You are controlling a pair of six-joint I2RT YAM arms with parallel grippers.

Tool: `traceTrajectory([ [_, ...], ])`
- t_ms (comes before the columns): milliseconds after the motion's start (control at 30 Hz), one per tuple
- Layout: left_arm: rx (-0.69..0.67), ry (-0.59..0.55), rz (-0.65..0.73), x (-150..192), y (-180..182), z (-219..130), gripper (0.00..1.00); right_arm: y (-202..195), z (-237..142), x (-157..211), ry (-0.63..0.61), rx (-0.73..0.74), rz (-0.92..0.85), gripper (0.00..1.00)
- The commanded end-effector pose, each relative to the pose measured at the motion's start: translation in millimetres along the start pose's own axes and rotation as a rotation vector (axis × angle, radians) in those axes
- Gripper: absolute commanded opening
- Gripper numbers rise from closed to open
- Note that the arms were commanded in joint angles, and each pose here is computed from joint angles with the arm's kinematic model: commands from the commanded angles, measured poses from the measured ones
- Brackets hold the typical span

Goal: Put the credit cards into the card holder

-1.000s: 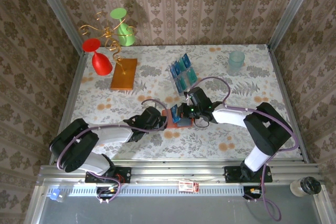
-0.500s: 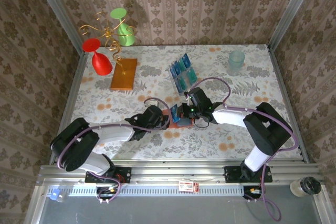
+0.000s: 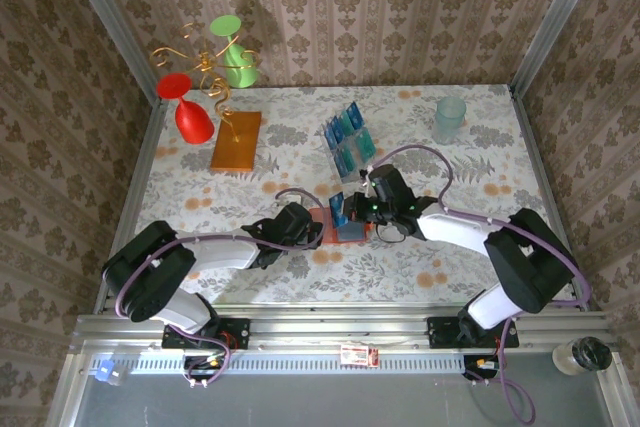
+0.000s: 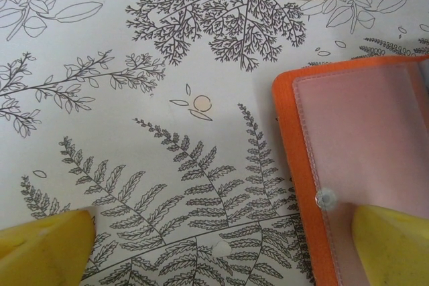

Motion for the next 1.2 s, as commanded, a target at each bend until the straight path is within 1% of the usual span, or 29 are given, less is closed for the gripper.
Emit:
traceTrajectory([
  [0, -0.068, 0.033, 0.016, 9, 9, 2, 1.00, -7, -7, 2, -0.036, 0.029, 0.040, 0.00],
  [100, -0.069, 0.033, 0.019, 9, 9, 2, 1.00, -10, -8, 6, -0.052, 0.018, 0.056, 0.00],
  [233, -0.077, 0.029, 0.023, 9, 9, 1, 1.00, -12, -4, 12, -0.098, -0.042, 0.067, 0.00],
  [367, -0.085, 0.025, 0.023, 9, 9, 1, 1.00, -16, 2, 17, -0.122, -0.072, 0.078, 0.00],
  [567, -0.095, 0.024, 0.023, 9, 9, 1, 1.00, -20, 7, 21, -0.159, -0.088, 0.099, 0.00],
  [867, -0.102, 0.033, 0.025, 12, 10, 3, 1.00, -26, 17, 25, -0.167, -0.093, 0.124, 0.00],
  [1167, -0.099, 0.033, 0.024, 12, 10, 4, 1.00, -32, 20, 34, -0.149, -0.080, 0.129, 0.00],
])
Point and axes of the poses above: each hand's point on the last joint's axis, 136 mm out from that joint toward the fingers, its own z axis out along the fingers, its own y axis along the line the jaws close on, x = y × z, the point moved 8 cm from there along -z, back along the fingers, and after that the axes turned 13 degrees about -z, right-handed, at the moved point
